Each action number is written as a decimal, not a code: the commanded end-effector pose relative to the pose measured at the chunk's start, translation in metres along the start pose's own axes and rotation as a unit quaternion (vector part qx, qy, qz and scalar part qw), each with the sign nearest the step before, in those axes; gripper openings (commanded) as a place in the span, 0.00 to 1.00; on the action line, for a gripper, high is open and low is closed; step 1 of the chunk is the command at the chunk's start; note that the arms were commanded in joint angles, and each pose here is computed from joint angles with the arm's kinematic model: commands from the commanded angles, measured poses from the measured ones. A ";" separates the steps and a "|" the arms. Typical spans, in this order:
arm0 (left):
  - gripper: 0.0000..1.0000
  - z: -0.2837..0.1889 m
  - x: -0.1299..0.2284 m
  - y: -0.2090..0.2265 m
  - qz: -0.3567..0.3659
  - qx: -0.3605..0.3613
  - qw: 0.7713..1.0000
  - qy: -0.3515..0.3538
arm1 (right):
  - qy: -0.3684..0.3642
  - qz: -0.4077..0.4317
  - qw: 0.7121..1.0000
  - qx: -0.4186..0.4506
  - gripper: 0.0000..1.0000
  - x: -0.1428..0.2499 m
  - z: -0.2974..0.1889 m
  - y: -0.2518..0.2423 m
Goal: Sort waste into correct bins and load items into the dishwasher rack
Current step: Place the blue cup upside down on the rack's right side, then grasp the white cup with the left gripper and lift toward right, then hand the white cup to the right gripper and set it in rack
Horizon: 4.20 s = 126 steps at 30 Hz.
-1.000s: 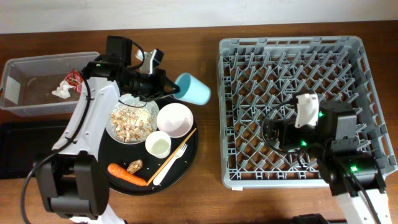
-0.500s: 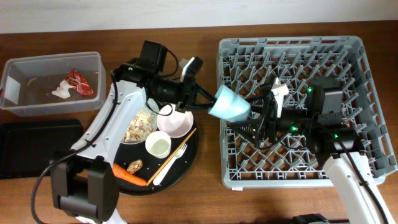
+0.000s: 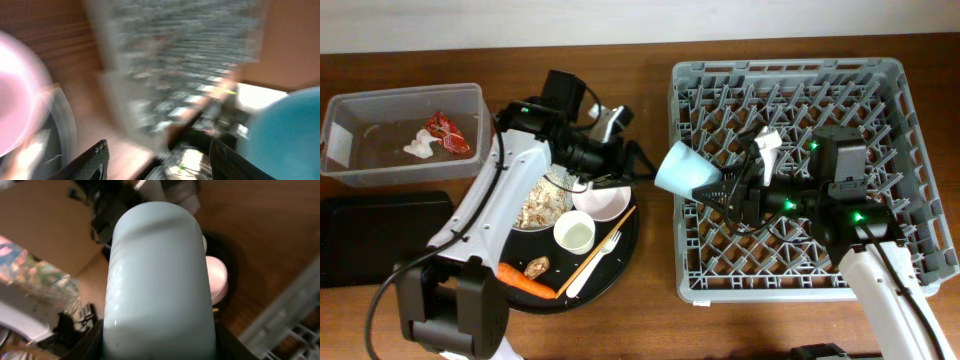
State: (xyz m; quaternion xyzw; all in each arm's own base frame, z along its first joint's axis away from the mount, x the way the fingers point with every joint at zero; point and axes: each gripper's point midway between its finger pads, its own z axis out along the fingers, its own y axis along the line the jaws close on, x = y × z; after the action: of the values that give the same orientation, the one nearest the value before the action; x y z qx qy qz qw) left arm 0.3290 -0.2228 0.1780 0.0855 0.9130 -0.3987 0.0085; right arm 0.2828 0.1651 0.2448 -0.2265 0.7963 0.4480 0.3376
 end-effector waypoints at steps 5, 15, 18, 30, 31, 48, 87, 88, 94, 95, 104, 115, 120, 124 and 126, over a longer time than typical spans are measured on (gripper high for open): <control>0.64 -0.089 0.009 0.145 -0.121 -0.282 0.951 -0.043 | 0.026 0.121 0.900 0.419 0.33 -0.014 -0.141 -0.069; 0.64 -0.122 0.023 0.178 -0.182 -0.304 0.934 -0.053 | 0.068 0.351 0.720 0.595 0.33 0.050 -0.276 -0.136; 0.64 -0.122 0.024 0.178 -0.183 -0.304 0.934 -0.052 | 0.123 0.388 0.705 0.581 0.33 0.072 -0.269 -0.158; 0.64 -0.122 0.026 0.177 -0.184 -0.304 0.933 -0.049 | 0.168 0.421 0.685 0.571 0.99 0.096 -0.258 -0.217; 0.64 -0.122 0.026 0.177 -0.184 -0.304 0.933 -0.049 | 0.162 0.424 0.693 0.561 0.99 0.094 -0.253 -0.216; 0.64 -0.088 0.070 0.143 -0.139 -0.324 0.932 0.079 | 0.158 0.159 0.904 0.363 0.97 -0.005 -0.109 -0.072; 0.00 -0.110 -0.001 -0.150 0.321 0.341 0.878 -0.096 | -0.030 -0.155 0.977 -0.141 0.99 -0.103 -0.043 0.077; 0.00 -0.110 -0.001 -0.151 0.321 0.341 0.878 -0.095 | -0.035 -0.157 0.975 -0.153 0.99 -0.104 -0.044 0.082; 0.00 -0.106 0.002 -0.154 0.322 0.343 0.878 -0.088 | -0.051 -0.157 0.963 -0.211 0.97 -0.107 -0.051 0.101; 0.00 -0.102 0.005 -0.157 0.324 0.345 0.877 -0.082 | -0.050 -0.157 0.963 -0.212 0.96 -0.106 -0.050 0.102; 0.00 -0.088 0.016 -0.174 0.342 0.357 0.867 -0.058 | -0.024 -0.146 0.969 -0.198 0.88 -0.099 -0.035 0.096; 0.24 -0.070 0.003 -0.153 0.324 0.274 0.904 -0.057 | 0.015 -0.120 0.984 -0.128 0.45 -0.088 -0.022 0.075; 0.30 -0.055 -0.015 -0.024 0.160 -0.073 0.984 -0.035 | 0.126 0.000 0.964 0.234 0.41 -0.048 -0.046 -0.046; 0.29 -0.082 -0.002 0.034 0.056 -0.190 0.980 -0.017 | 0.110 0.143 0.882 0.435 0.40 -0.030 -0.123 -0.112; 0.29 -0.086 -0.002 0.038 0.047 -0.192 0.980 -0.020 | 0.094 0.234 0.834 0.491 0.37 -0.009 -0.169 -0.129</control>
State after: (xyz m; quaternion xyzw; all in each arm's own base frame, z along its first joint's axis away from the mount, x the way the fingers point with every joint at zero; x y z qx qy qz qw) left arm 0.3374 -0.1543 0.2099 0.1409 0.9534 -0.2616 0.0530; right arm 0.3319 0.0241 0.2509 -0.0305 0.9616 0.1275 0.2411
